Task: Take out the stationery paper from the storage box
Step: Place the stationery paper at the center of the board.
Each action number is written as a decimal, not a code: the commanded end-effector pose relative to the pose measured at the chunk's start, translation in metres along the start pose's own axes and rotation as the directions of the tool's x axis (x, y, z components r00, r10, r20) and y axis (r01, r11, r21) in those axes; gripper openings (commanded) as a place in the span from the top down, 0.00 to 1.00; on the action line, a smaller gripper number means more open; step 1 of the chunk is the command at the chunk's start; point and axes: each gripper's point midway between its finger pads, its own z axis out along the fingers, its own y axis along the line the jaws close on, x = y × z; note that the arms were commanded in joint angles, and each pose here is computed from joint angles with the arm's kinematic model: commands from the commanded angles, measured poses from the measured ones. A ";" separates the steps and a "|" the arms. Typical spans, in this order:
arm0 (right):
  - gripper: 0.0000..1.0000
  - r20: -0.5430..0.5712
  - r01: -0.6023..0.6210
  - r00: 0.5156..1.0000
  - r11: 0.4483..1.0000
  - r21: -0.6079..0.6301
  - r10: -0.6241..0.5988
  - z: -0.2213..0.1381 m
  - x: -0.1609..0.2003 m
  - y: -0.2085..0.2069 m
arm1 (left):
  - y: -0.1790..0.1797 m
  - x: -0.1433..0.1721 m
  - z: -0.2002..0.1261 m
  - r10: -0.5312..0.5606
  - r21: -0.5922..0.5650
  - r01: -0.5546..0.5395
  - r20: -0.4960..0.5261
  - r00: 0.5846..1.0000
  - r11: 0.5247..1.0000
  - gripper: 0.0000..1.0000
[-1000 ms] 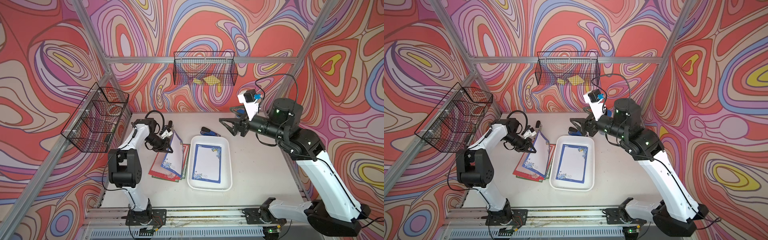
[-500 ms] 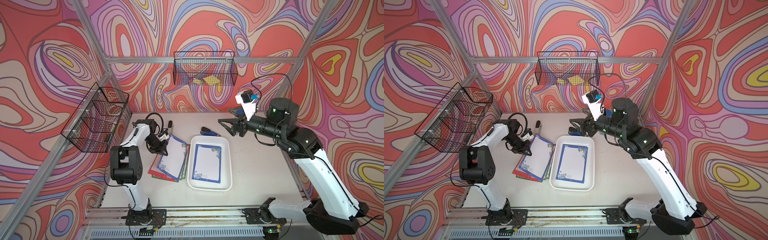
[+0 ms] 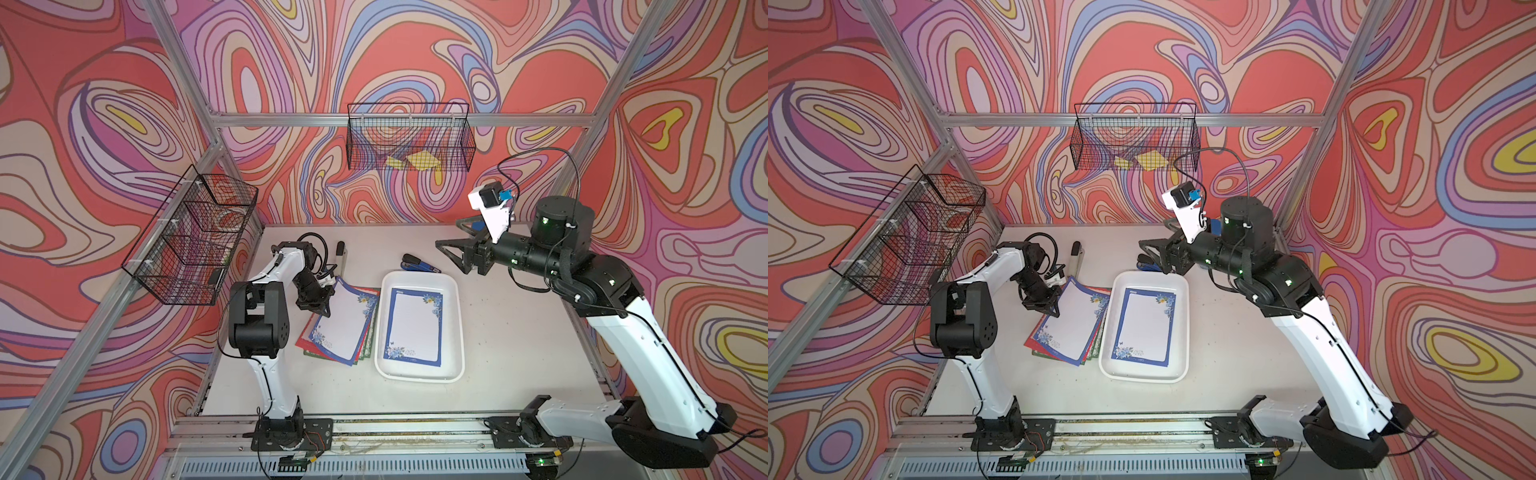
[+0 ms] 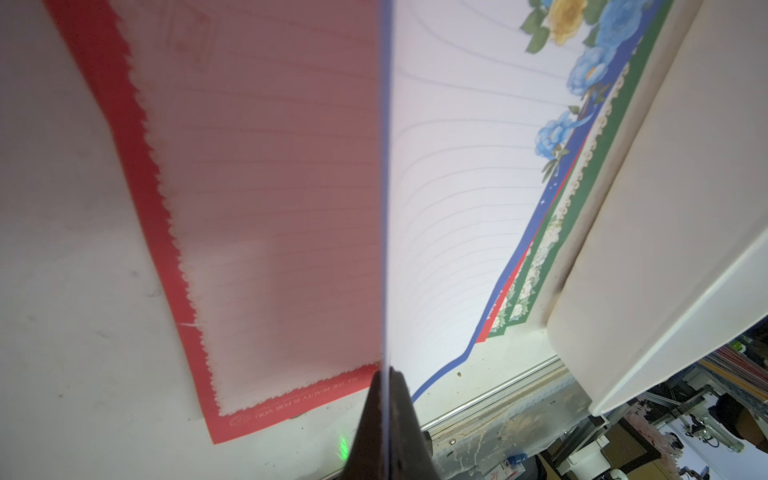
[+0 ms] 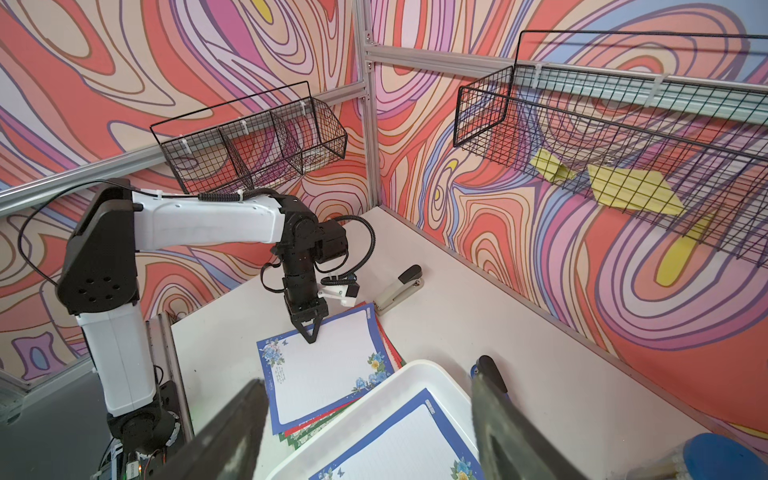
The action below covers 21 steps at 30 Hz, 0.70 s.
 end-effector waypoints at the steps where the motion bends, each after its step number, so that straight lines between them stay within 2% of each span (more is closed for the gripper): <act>1: 0.20 -0.017 0.000 1.000 1.000 0.003 0.000 0.003 0.006 -0.002 | 0.011 -0.001 -0.002 -0.018 -0.046 0.018 0.001 1.000 0.999 0.92; 7: 0.22 -0.058 -0.019 0.998 0.997 0.074 0.023 0.006 0.013 -0.016 | 0.022 -0.001 -0.008 -0.026 -0.124 0.030 0.034 0.999 0.992 0.75; 12: 0.22 -0.056 -0.026 0.998 0.997 0.069 0.030 0.006 0.012 -0.015 | 0.030 0.001 -0.007 -0.035 -0.166 0.040 0.030 0.999 0.985 0.65; 15: 0.22 -0.046 -0.035 0.998 0.997 0.063 0.038 0.004 0.009 -0.013 | 0.053 0.006 -0.007 -0.068 -0.290 0.065 -0.001 0.998 0.955 0.63; 18: 0.22 -0.042 -0.040 0.998 0.995 0.087 0.044 0.003 0.008 -0.017 | 0.083 0.016 -0.009 -0.122 -0.440 0.088 -0.050 0.991 0.894 0.63; 21: 0.22 -0.058 -0.050 0.997 0.992 0.113 0.057 0.003 0.011 -0.021 | 0.094 0.016 -0.013 -0.139 -0.479 0.108 -0.031 0.990 0.871 0.63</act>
